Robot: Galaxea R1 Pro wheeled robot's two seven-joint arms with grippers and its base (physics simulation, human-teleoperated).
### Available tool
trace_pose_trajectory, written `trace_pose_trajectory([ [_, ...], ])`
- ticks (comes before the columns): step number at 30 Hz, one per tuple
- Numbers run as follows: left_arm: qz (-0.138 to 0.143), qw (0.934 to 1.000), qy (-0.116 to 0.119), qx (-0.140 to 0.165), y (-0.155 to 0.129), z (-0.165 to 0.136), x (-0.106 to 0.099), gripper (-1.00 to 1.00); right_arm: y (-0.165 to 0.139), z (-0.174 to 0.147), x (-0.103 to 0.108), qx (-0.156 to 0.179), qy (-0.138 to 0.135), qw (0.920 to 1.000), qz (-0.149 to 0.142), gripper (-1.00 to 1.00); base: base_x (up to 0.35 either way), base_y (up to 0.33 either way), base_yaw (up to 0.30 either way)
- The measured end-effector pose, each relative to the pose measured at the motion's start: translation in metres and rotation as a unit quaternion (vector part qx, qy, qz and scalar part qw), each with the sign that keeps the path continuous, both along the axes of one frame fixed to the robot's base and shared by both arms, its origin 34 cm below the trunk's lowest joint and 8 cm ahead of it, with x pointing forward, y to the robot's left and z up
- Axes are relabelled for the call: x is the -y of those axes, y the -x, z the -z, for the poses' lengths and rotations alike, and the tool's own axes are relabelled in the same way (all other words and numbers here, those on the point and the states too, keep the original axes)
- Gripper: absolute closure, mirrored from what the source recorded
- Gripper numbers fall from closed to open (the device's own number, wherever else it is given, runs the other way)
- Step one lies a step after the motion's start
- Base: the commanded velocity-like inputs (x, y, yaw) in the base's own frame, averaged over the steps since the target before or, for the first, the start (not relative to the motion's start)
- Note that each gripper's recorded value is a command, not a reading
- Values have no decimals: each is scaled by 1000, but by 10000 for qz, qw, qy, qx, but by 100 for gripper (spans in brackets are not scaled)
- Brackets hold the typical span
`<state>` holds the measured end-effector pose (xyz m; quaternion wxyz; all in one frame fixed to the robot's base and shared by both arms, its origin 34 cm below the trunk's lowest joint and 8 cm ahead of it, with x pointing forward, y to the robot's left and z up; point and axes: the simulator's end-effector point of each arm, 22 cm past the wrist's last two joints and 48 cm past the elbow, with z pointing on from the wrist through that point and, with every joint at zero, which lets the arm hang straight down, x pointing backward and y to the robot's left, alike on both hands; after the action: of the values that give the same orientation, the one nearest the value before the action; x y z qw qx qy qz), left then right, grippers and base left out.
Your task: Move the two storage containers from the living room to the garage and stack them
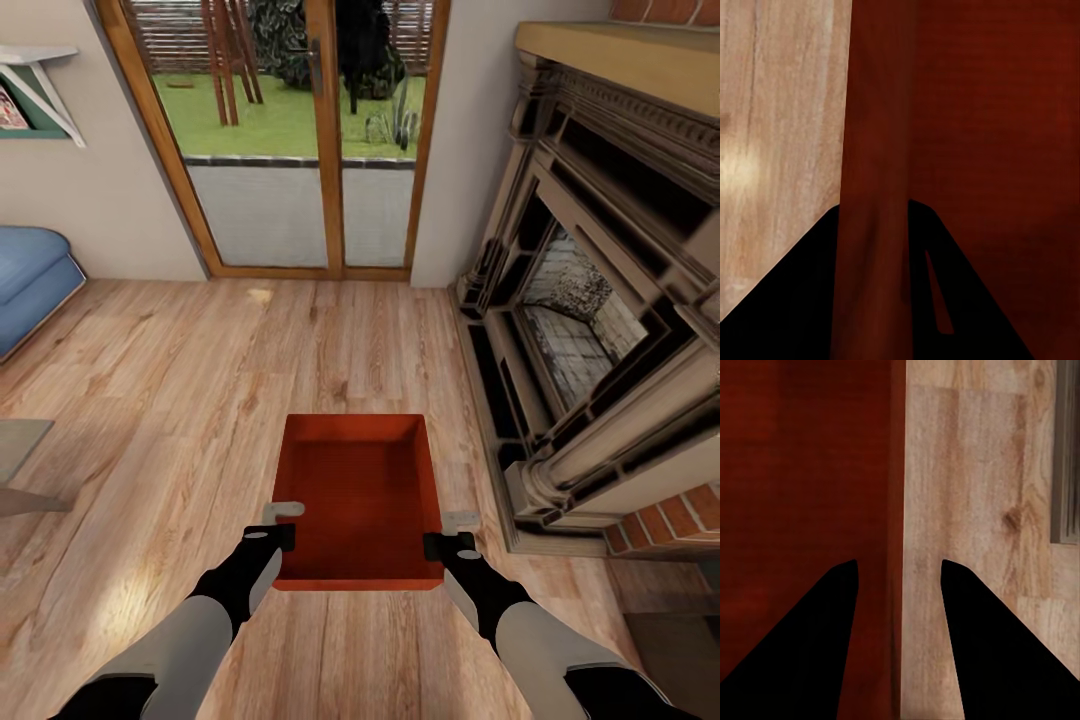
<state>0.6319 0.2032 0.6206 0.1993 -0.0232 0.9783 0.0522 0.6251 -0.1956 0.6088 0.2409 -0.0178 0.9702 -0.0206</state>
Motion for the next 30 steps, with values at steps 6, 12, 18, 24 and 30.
trace_pose_trajectory([
  [6, 4, 10000, -3, 27, 0, -8, 0, 100, 0, -8, 0, 28, -2, 10000, 3, 100, 0, 0, 0],
  [12, 3, 10000, -1, 69, -1, -17, 0, 100, -1, -17, 0, 69, -4, 10000, 0, 100, 0, 0, 0],
  [18, 0, 9999, -1, 119, -2, -27, 0, 100, -2, -27, 0, 118, -2, 9999, -2, 100, 0, 0, 0],
  [24, -1, 9999, -1, 167, -3, -36, 0, 100, -3, -36, 0, 166, -2, 9999, -2, 100, 0, 0, 0],
  [30, -2, 9998, 0, 176, -1, -41, 0, 100, -1, -41, 0, 175, -2, 9998, -1, 100, 0, 0, 0],
])
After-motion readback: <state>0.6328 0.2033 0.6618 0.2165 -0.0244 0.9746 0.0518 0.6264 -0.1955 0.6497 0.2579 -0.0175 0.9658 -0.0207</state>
